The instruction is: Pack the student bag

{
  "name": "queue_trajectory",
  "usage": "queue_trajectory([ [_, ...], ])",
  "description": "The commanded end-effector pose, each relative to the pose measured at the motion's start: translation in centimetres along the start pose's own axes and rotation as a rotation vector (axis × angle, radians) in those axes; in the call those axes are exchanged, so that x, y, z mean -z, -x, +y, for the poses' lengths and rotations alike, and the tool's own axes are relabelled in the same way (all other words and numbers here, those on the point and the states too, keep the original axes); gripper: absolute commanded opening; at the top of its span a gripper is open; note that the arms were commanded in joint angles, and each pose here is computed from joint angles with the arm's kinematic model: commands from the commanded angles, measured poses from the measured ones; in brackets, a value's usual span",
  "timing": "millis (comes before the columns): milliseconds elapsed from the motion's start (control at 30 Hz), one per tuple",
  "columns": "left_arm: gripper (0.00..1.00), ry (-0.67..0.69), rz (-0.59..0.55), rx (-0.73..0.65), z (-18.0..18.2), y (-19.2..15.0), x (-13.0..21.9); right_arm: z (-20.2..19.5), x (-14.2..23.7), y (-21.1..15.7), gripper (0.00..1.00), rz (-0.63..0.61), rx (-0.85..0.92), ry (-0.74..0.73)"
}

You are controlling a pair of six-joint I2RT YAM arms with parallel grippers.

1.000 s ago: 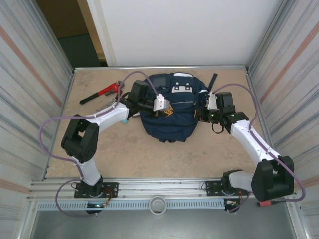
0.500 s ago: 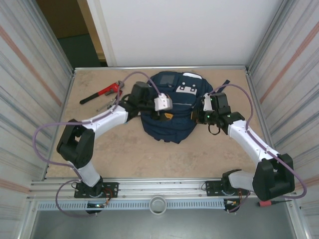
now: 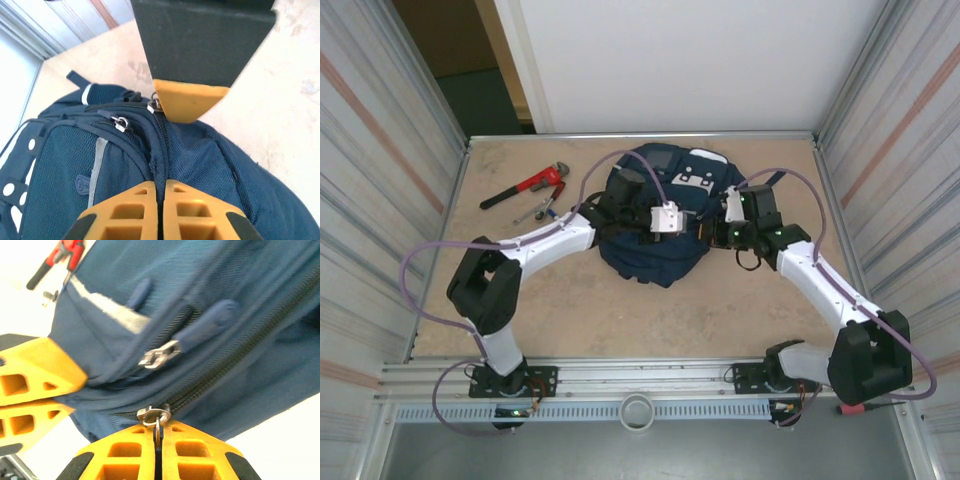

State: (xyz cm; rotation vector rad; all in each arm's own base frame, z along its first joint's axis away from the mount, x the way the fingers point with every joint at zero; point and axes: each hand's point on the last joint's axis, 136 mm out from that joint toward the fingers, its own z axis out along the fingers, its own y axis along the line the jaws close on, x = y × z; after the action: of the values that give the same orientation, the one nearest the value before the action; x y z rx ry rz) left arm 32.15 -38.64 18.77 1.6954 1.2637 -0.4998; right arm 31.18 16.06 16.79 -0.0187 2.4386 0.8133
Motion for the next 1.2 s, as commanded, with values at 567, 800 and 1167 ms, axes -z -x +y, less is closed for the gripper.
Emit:
queue_trajectory([
  [567, 0.61, 0.101, 0.015, 0.063, 1.4, -1.5, 4.0, 1.9, 1.8, 3.4, 0.00, -0.115, 0.077, -0.005],
  [800, 0.63, 0.035, 0.116, 0.032, -0.8, -1.5, 0.2, 6.0, 1.7, 3.5, 0.00, -0.109, 0.135, 0.088],
  [1167, 0.00, 0.026, -0.014, 0.064, 1.7, -0.9, 3.0, -0.5, 2.5, 3.2, 0.00, -0.080, 0.056, -0.042],
])
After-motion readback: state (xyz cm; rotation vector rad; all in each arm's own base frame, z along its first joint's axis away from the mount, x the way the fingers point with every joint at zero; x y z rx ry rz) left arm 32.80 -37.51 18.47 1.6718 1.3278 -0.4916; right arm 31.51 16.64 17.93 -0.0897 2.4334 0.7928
